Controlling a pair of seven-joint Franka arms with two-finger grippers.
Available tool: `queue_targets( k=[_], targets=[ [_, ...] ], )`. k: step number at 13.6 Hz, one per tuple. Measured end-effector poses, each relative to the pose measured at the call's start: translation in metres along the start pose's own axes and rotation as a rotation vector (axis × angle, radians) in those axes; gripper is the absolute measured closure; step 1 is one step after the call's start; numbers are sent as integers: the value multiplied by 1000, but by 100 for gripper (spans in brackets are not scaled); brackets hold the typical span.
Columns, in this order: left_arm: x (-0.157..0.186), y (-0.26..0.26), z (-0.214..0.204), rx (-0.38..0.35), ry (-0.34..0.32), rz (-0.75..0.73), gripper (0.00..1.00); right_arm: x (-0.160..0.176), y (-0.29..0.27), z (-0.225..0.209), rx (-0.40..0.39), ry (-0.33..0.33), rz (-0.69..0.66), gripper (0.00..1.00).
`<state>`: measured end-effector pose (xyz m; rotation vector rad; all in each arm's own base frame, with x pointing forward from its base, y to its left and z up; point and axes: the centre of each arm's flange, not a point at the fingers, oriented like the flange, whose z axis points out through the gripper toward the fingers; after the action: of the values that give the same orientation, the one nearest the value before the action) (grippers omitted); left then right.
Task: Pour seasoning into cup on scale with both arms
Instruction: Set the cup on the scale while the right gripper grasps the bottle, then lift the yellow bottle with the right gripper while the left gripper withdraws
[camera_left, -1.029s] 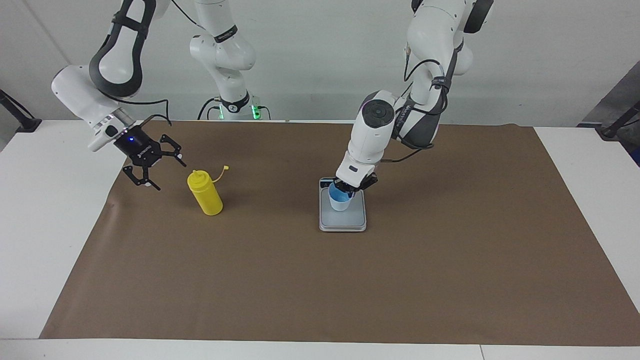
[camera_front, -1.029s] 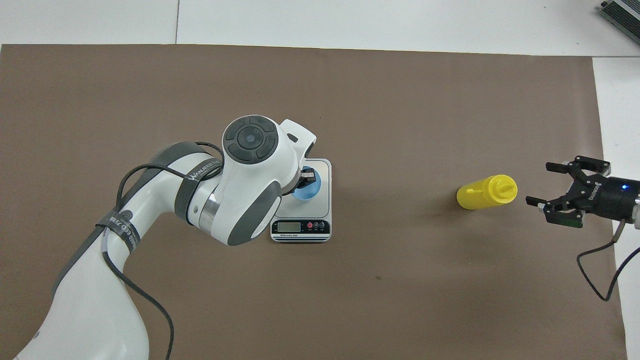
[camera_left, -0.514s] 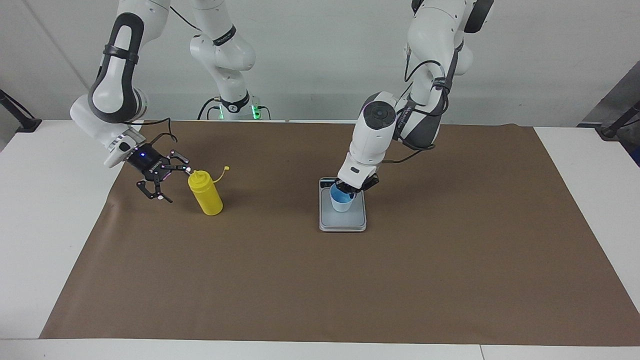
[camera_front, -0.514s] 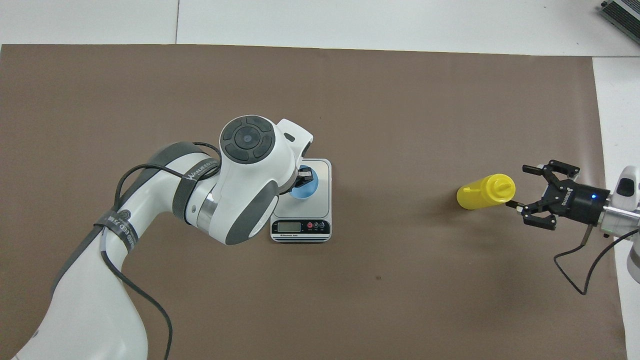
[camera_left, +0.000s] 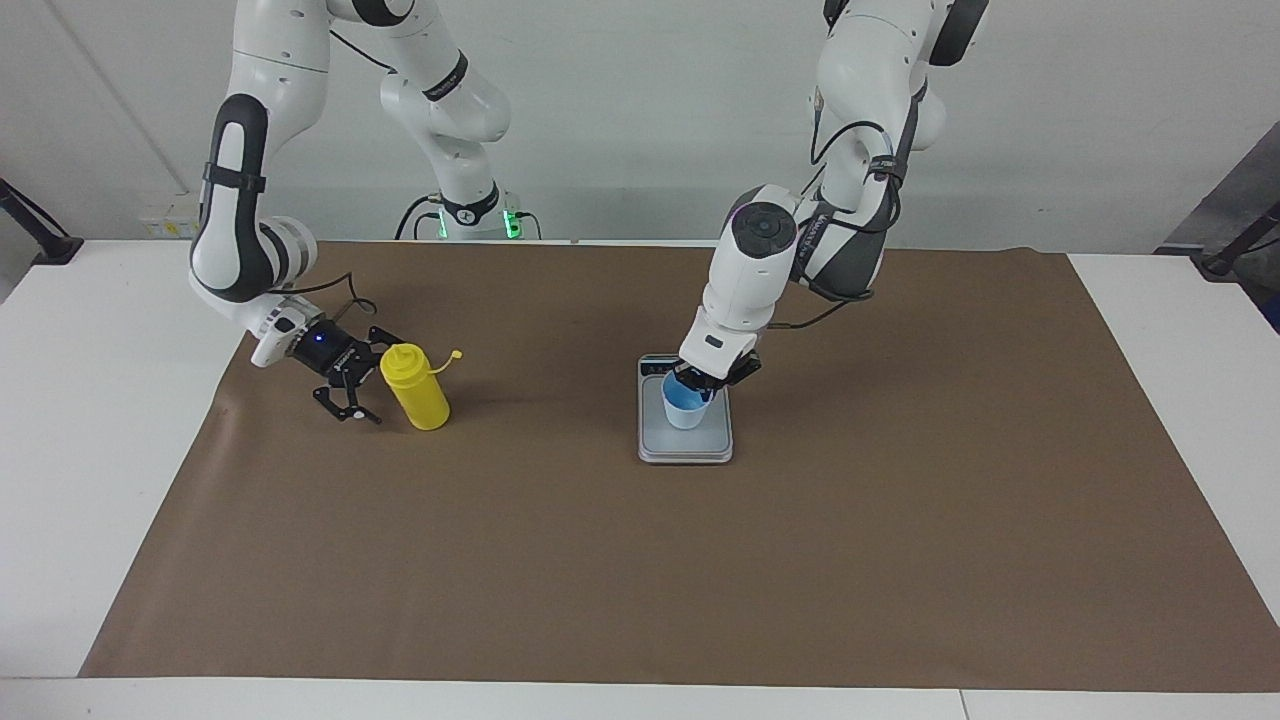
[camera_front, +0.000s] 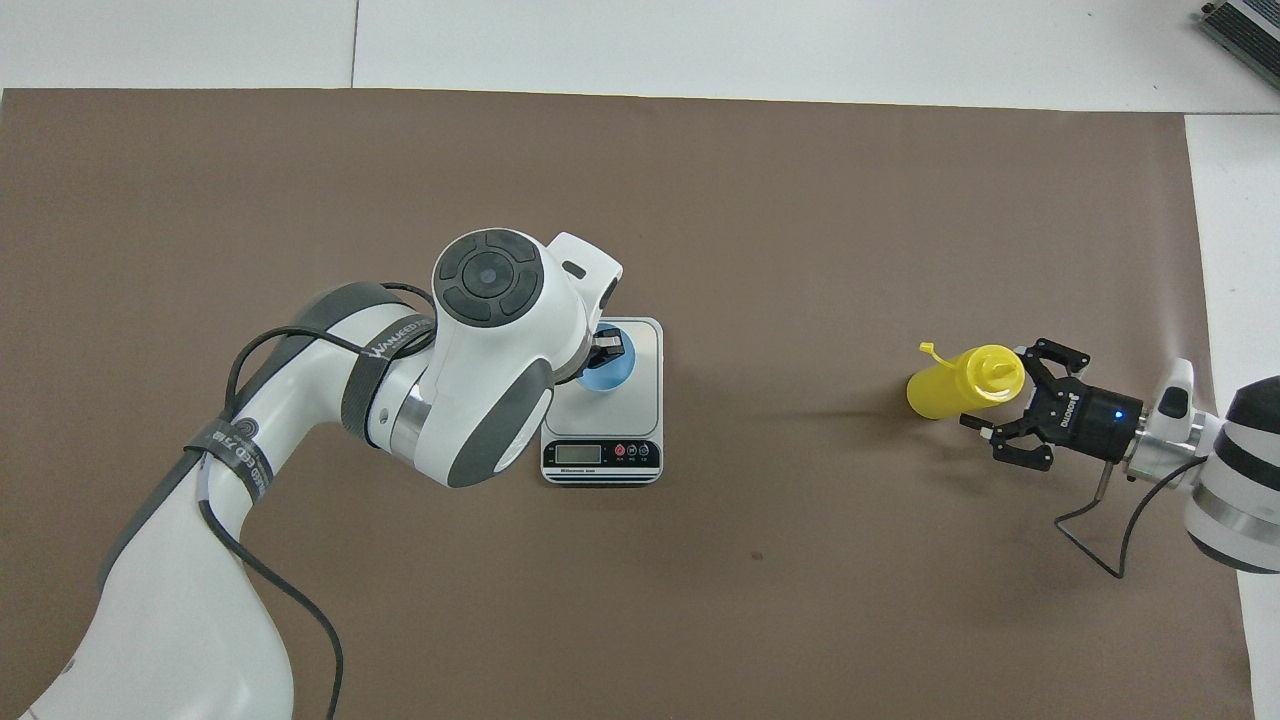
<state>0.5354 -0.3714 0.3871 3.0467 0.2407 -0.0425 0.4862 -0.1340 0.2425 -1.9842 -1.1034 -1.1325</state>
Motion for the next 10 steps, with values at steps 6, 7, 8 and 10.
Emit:
queue_targets(
  k=[6, 7, 8, 10],
  targets=[
    [0, -1, 3, -5, 7, -3, 30, 21, -4, 29, 23, 31, -17, 0],
    [2, -3, 1, -5, 9, -6, 20, 23, -5, 32, 27, 34, -19, 0],
    [5, -6, -5, -3, 14, -13, 7, 25, -6, 36, 29, 38, -19, 0],
    [19, -22, -34, 3, 42, -38, 0, 30, -8, 44, 31, 52, -17, 0]
  ],
)
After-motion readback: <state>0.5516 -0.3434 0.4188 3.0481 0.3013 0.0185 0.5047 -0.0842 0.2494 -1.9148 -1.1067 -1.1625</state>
